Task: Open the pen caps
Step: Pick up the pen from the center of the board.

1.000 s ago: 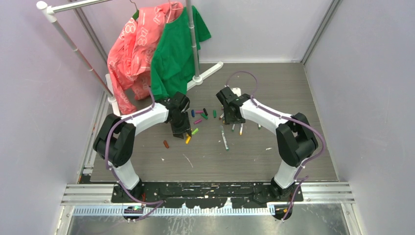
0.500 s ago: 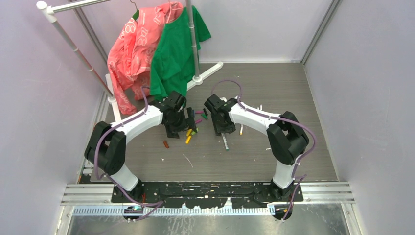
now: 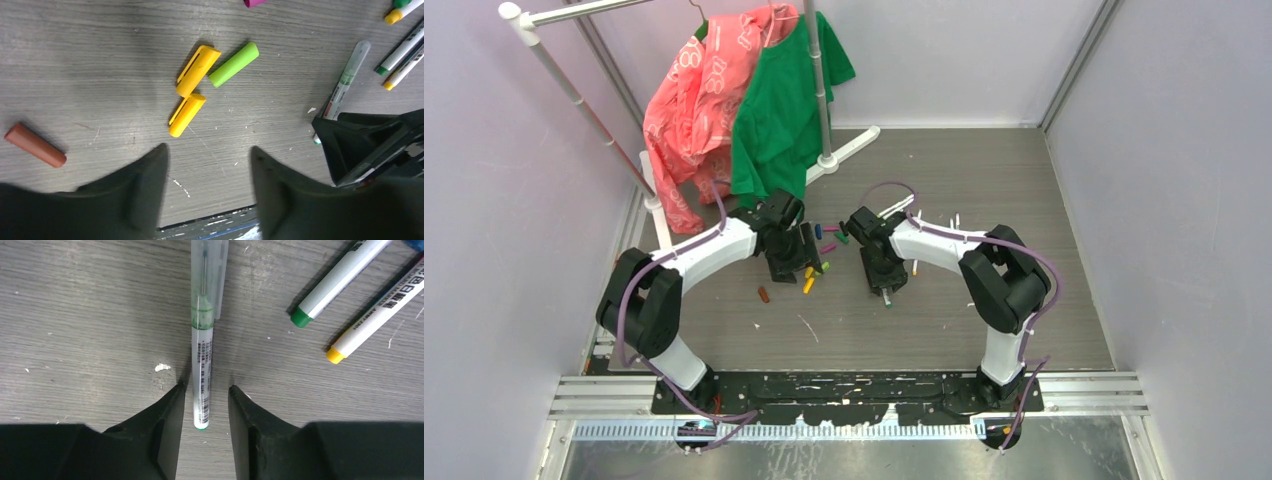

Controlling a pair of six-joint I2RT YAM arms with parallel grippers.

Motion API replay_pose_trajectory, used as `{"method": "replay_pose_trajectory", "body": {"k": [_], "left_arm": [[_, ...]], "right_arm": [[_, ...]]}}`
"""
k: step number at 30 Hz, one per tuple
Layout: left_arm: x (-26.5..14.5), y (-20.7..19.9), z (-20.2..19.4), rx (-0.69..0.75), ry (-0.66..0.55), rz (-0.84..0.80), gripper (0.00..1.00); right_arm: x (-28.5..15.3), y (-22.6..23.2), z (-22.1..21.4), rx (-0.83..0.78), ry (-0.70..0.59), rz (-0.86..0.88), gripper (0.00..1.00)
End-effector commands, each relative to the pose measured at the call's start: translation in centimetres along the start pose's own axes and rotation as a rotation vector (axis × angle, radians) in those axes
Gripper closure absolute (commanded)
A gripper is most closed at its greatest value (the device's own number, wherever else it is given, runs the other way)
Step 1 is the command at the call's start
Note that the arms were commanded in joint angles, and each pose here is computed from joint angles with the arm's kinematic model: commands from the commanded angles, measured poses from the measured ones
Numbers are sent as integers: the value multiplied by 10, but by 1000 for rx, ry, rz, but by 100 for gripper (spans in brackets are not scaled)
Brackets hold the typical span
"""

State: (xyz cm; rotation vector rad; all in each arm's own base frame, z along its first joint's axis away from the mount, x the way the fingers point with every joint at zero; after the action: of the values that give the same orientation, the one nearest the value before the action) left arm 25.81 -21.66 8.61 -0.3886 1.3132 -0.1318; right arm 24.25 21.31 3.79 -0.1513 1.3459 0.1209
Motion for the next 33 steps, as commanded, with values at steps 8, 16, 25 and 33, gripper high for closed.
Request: {"method": "replay_pose_trajectory", "body": {"k": [8, 16, 25, 33], "left_arm": [[0, -15, 1, -108, 2, -174, 88], [1, -33, 1, -136, 25, -298, 31], [-6, -56, 6, -173, 3, -462, 10], [-15, -67, 13, -208, -31, -525, 8]], "right_arm": [[5, 8, -27, 12, 39, 56, 82], [-47, 30, -20, -8, -76, 223, 99], [-97, 53, -19, -10, -79, 415, 99], [-105, 65, -22, -14, -67, 474, 99]]}}
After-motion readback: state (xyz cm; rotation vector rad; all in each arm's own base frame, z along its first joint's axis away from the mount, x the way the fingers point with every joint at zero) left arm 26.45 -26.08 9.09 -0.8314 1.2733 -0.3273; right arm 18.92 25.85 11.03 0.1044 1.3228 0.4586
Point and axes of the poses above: each gripper's point midway between its finger pads, its own x axis out along the fingers, its own y axis along the line the jaws close on, z = x × y, the point moved 2 cm from there along -x, back along the fingers, and after that the axes turned 4 degrees about x, right-handed, at the moved point
